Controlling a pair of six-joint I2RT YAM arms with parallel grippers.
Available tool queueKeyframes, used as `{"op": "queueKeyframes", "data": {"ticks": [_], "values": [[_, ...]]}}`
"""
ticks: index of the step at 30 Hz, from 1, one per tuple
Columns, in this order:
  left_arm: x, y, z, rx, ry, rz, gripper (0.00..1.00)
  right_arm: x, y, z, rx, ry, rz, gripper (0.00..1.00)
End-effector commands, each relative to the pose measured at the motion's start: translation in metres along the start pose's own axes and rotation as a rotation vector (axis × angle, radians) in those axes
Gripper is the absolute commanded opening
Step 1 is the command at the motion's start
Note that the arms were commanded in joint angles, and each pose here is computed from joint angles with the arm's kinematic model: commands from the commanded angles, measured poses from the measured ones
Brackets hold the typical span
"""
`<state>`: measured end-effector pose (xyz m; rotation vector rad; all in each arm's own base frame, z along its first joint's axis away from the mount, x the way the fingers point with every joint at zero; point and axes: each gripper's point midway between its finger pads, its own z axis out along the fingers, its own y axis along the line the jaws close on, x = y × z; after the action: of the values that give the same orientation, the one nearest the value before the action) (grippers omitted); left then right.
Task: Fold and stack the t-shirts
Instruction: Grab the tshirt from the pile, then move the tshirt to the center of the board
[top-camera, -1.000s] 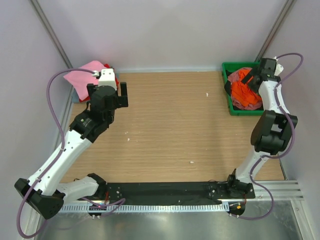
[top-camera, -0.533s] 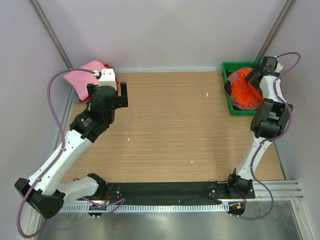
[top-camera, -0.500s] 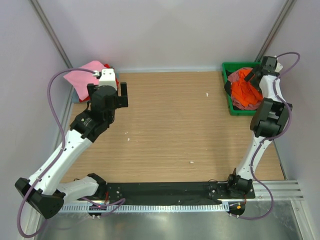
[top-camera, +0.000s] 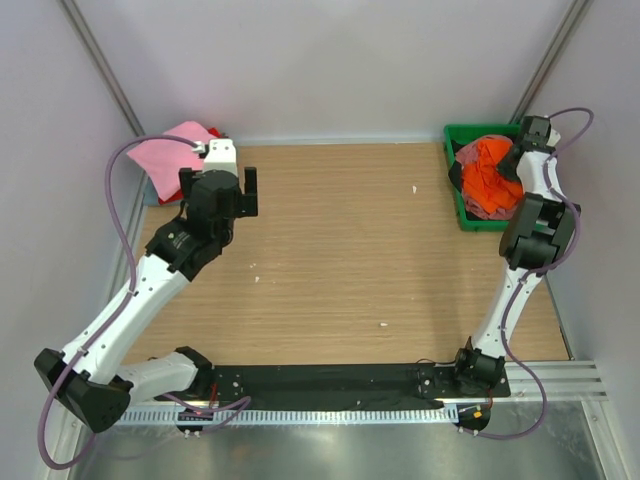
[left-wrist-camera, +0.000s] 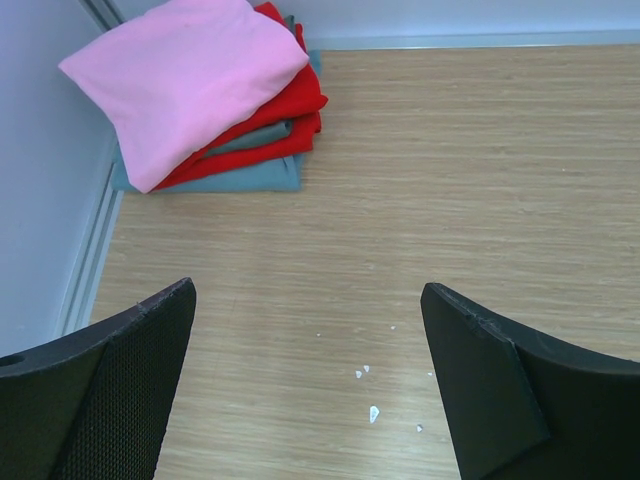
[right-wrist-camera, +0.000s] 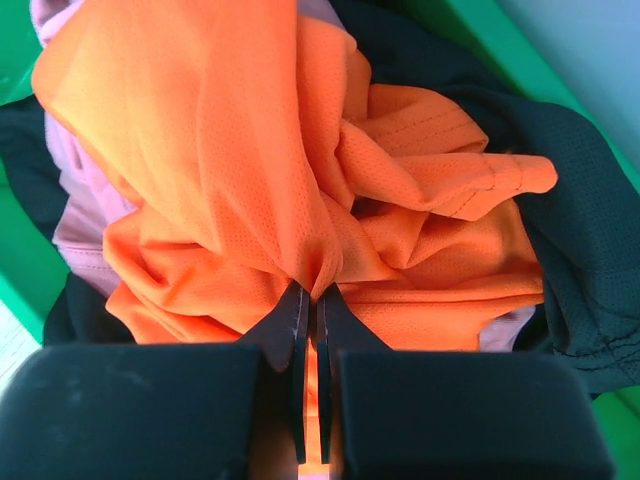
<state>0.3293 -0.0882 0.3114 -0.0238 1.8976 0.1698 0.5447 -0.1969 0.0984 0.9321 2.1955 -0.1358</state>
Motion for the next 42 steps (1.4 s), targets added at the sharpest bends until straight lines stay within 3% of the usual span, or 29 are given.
{"op": "queueKeyframes", "data": {"ticks": [1, 7, 12, 13, 16, 18, 20, 21, 22, 24, 25, 26, 27, 28, 31, 36, 42], "values": [[-0.016, 0.005, -0.002, -0.021, -0.033, -0.012, 0.94, -0.053, 0.019, -0.056, -0.095, -0.126, 0.018, 0.01], [-0.014, 0.006, -0.001, -0.031, -0.029, -0.009, 0.94, -0.064, 0.056, -0.128, -0.230, -0.175, 0.019, 0.01], [-0.009, 0.004, 0.003, -0.037, -0.017, 0.000, 0.94, -0.107, 0.120, -0.293, -0.525, -0.311, -0.014, 0.02], [-0.009, 0.004, 0.004, -0.039, -0.018, 0.003, 0.94, -0.128, 0.125, -0.339, -0.585, -0.392, -0.003, 0.01], [-0.009, 0.006, 0.005, -0.049, -0.021, 0.008, 0.94, -0.155, 0.116, -0.439, -0.681, -0.536, 0.023, 0.01], [-0.010, 0.007, 0.004, -0.049, -0.023, 0.004, 0.94, -0.156, 0.099, -0.480, -0.678, -0.600, 0.040, 0.02], [-0.011, 0.004, 0.002, -0.030, -0.026, -0.006, 0.95, -0.145, 0.085, -0.481, -0.637, -0.586, 0.051, 0.01], [-0.013, 0.003, 0.002, -0.025, -0.025, -0.010, 0.95, -0.138, 0.069, -0.502, -0.623, -0.626, 0.070, 0.01], [-0.004, 0.003, 0.001, -0.031, 0.020, 0.008, 0.94, -0.116, 0.060, -0.462, -0.537, -0.530, 0.092, 0.01], [-0.016, 0.001, -0.009, -0.017, 0.037, -0.019, 0.91, -0.085, 0.042, -0.437, -0.466, -0.466, 0.104, 0.03], [-0.005, 0.004, -0.015, -0.011, 0.096, -0.001, 0.90, -0.039, 0.027, -0.404, -0.412, -0.352, 0.106, 0.17], [-0.006, 0.001, -0.021, 0.011, 0.111, -0.048, 0.88, -0.011, 0.024, -0.391, -0.428, -0.286, 0.112, 0.74], [0.002, -0.009, -0.027, 0.070, 0.150, -0.056, 0.87, 0.016, 0.027, -0.378, -0.471, -0.222, 0.099, 0.99], [0.014, -0.008, -0.035, 0.082, 0.193, -0.062, 0.86, 0.070, 0.009, -0.349, -0.427, -0.107, 0.094, 1.00], [0.064, -0.026, -0.055, 0.200, 0.305, -0.129, 0.86, 0.141, -0.018, -0.314, -0.384, -0.004, 0.091, 1.00], [0.116, -0.061, -0.092, 0.368, 0.408, -0.251, 0.84, 0.183, -0.032, -0.316, -0.406, 0.058, 0.067, 1.00], [0.166, -0.095, -0.110, 0.432, 0.505, -0.234, 0.80, 0.214, -0.038, -0.314, -0.397, 0.132, 0.024, 1.00]]}}
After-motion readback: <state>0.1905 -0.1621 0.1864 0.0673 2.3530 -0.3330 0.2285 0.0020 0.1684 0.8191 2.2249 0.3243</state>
